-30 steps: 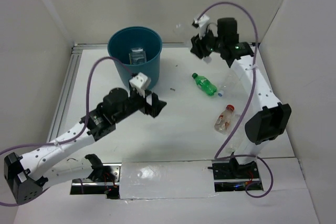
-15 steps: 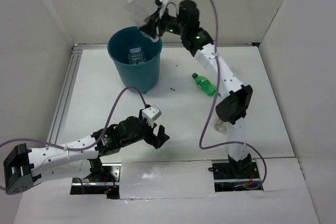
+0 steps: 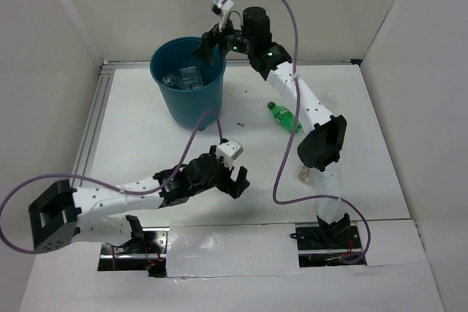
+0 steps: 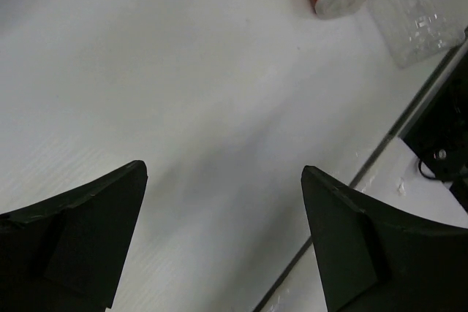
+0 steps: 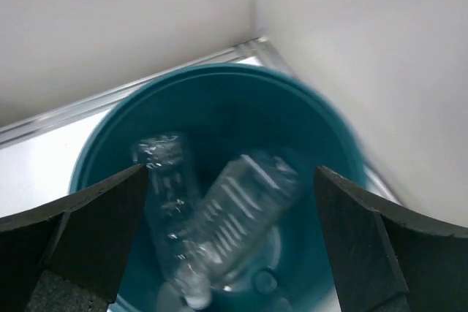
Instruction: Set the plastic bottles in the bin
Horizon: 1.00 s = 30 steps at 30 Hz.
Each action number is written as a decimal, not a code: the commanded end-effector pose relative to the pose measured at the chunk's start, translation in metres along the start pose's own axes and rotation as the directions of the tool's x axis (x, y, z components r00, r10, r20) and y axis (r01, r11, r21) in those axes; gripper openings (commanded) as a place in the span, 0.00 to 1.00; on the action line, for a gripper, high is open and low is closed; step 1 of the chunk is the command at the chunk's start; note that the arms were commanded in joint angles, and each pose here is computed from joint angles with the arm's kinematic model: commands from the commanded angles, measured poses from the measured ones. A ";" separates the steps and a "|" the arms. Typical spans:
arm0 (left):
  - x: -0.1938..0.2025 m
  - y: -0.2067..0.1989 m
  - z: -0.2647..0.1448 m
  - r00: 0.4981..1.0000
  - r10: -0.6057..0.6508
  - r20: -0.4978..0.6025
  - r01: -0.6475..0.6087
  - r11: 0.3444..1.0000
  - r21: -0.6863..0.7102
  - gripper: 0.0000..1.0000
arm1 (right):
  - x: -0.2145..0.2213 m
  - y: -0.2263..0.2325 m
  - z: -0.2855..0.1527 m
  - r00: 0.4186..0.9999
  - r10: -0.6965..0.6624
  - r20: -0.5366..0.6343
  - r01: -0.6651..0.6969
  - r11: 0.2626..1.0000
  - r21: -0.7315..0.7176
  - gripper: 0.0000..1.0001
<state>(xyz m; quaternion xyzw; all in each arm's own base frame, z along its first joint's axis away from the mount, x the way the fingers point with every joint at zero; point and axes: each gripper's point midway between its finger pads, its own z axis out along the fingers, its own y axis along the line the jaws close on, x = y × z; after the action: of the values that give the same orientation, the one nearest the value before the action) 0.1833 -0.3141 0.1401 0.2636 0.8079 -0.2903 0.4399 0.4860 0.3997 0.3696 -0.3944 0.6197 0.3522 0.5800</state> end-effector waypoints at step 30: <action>-0.112 0.059 0.249 0.417 -0.899 0.134 0.869 0.350 -0.350 1.00 | 0.165 -0.105 -0.401 0.867 0.477 -0.141 -0.274 0.694 0.665 0.42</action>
<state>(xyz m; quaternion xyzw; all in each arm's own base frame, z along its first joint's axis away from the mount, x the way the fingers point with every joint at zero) 0.4022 -0.4576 0.0929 -0.2652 0.8973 -0.2805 0.2143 0.4003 -0.0401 0.2208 -0.0332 0.8801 0.1203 0.4581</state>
